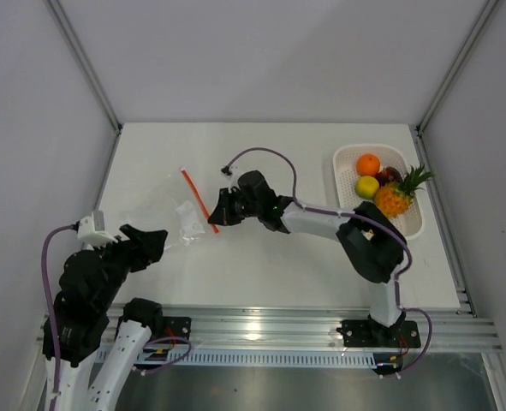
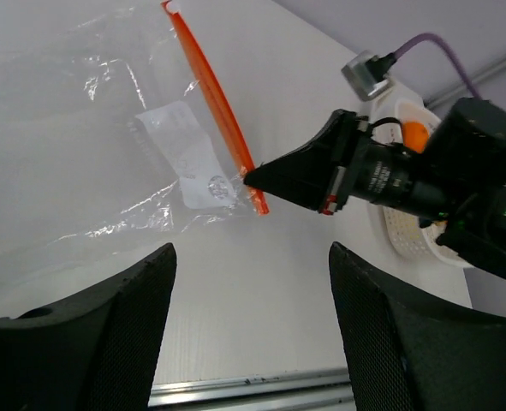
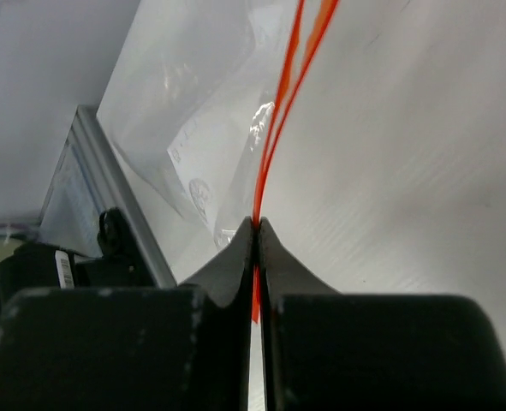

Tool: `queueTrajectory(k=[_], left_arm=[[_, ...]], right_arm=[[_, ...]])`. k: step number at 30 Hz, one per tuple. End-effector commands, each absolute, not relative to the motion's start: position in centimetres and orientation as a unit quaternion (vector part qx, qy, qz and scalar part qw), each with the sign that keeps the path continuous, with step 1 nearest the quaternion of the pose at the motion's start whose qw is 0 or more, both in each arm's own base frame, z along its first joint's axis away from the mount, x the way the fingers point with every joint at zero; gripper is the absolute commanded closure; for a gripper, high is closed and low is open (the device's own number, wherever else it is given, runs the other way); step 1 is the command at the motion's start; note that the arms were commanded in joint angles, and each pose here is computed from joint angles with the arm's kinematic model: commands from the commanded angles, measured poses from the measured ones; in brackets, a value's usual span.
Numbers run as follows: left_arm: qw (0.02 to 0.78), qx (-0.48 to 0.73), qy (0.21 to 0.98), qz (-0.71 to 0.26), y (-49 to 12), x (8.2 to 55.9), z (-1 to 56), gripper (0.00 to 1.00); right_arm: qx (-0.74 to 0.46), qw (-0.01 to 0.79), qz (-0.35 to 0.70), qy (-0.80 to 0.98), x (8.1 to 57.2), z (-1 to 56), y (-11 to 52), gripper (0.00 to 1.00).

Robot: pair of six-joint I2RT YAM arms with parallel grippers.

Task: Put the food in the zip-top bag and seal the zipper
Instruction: Pick up the zipper food storage bag at the center of the board.

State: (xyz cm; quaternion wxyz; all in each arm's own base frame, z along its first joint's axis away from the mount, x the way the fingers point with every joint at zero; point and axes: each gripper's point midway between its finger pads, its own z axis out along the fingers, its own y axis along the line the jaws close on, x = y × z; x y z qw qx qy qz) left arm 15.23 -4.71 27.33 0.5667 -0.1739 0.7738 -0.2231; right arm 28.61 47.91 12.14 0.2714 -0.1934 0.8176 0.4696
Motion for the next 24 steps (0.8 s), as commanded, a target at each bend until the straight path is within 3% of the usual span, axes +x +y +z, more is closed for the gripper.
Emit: queueTrajectory(k=[1, 10, 24], left_arm=[[0.512, -0.137, 0.793, -0.3, -8.4, 15.7, 26.6, 0.26], [0.439, -0.147, 0.814, -0.351, -11.3, 17.2, 26.4, 0.27], [0.383, -0.137, 0.86, -0.309, -14.6, 19.1, 26.8, 0.2]], right_arm=[[-0.226, 0.348, 0.411, 0.812, 27.2, 14.7, 44.4, 1.0], [-0.251, 0.42, 0.302, 0.818, 22.4, 17.8, 37.3, 1.0], [-0.299, 0.465, 0.247, 0.796, 17.9, 21.8, 39.1, 1.0]])
